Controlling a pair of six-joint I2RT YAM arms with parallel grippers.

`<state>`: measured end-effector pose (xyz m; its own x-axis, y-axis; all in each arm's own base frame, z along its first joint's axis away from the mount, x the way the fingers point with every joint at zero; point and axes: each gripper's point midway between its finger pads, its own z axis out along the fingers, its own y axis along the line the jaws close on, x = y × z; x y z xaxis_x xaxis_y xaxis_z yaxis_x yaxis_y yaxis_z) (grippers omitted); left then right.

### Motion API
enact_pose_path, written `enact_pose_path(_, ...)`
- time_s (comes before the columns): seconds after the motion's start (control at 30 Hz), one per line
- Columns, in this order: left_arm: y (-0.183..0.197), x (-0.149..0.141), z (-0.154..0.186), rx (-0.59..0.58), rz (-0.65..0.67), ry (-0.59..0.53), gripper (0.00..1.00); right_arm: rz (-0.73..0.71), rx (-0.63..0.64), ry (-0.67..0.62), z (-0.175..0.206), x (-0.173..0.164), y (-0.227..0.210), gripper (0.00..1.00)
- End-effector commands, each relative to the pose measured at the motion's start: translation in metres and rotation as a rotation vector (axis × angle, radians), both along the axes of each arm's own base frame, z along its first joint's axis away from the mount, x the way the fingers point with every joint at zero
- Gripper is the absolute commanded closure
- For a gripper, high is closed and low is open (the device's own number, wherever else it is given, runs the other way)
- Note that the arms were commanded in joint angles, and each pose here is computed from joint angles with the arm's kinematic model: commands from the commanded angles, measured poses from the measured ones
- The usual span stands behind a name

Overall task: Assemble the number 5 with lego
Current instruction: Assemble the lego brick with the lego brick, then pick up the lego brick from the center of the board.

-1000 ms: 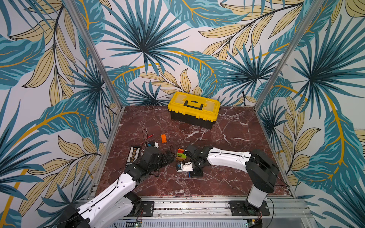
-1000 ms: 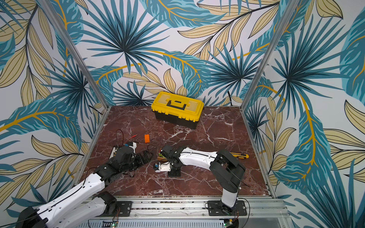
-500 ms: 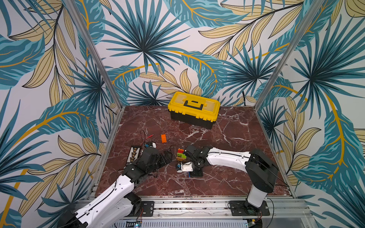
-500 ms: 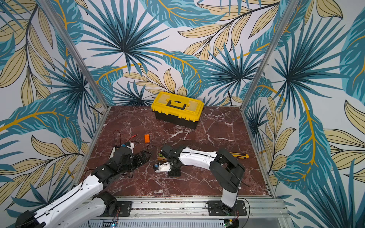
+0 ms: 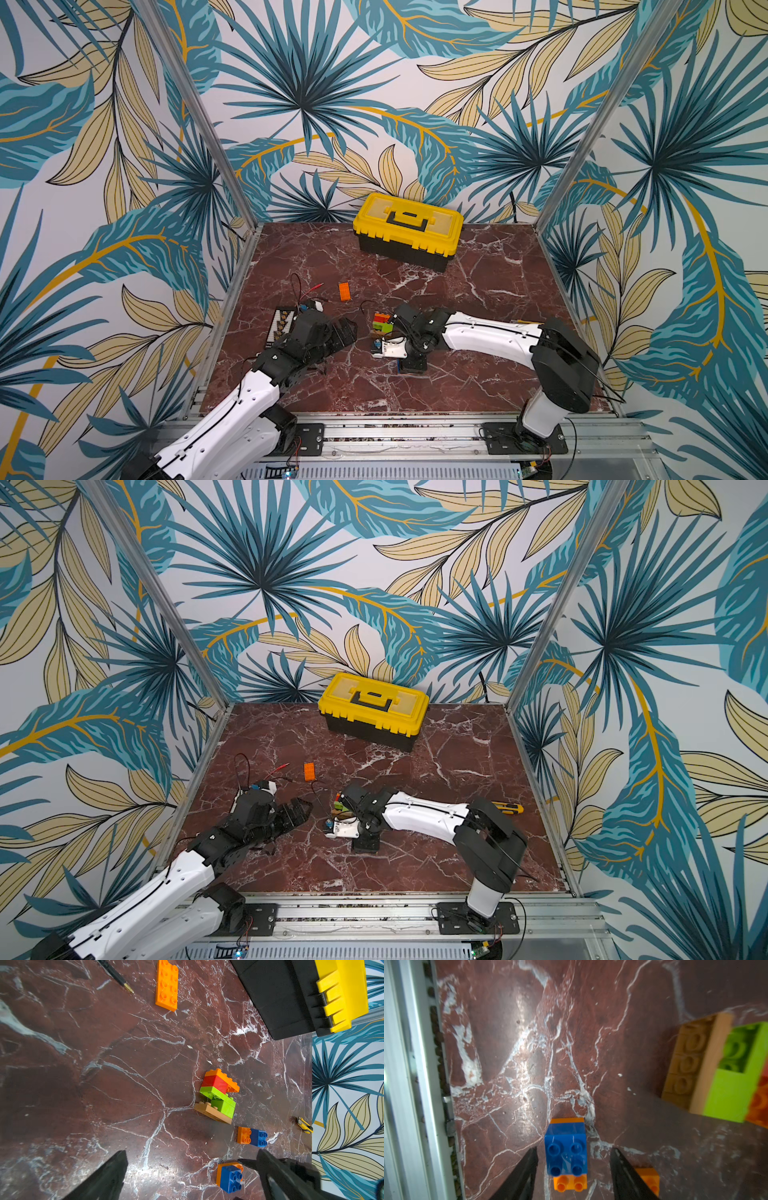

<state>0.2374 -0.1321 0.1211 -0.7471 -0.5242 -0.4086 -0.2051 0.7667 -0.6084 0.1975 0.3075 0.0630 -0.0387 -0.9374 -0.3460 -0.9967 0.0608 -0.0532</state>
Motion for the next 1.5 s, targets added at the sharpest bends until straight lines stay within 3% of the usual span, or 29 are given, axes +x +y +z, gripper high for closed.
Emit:
enact_pose_path(0.0, 0.003, 0.008, 0.016, 0.033, -0.017, -0.031, 0.0, -0.087, 0.112, -0.045, 0.028, 0.004, 0.006, 0.39)
enact_pose_path(0.2, 0.004, 0.03, 0.018, 0.099, -0.04, 0.014, 0.01, -0.494, 0.369, -0.145, 0.071, 0.042, 0.008, 0.29)
enact_pose_path(0.37, 0.004, 0.064, 0.008, 0.181, -0.055, 0.113, 0.08, -0.858, 0.541, -0.056, 0.086, 0.066, 0.003, 0.29)
enact_pose_path(0.5, 0.003, 0.098, -0.006, 0.263, -0.104, 0.204, 0.15, -1.018, 0.59, 0.023, 0.082, 0.073, -0.002, 0.27)
enact_pose_path(0.7, 0.013, 0.143, -0.031, 0.379, -0.147, 0.337, 0.18, -1.109, 0.677, 0.048, 0.083, 0.074, -0.013, 0.18)
enact_pose_path(0.97, 0.016, 0.189, -0.052, 0.449, -0.18, 0.39, 0.23, -1.143, 0.698, 0.113, 0.075, 0.069, -0.013, 0.14)
enact_pose_path(1.2, 0.022, 0.206, -0.065, 0.519, -0.19, 0.426, 0.27, -1.159, 0.713, 0.119, 0.074, 0.07, -0.014, 0.13)
enact_pose_path(1.47, 0.019, 0.21, -0.084, 0.497, -0.216, 0.454, 0.35, -1.177, 0.72, 0.14, 0.068, 0.071, -0.012, 0.13)
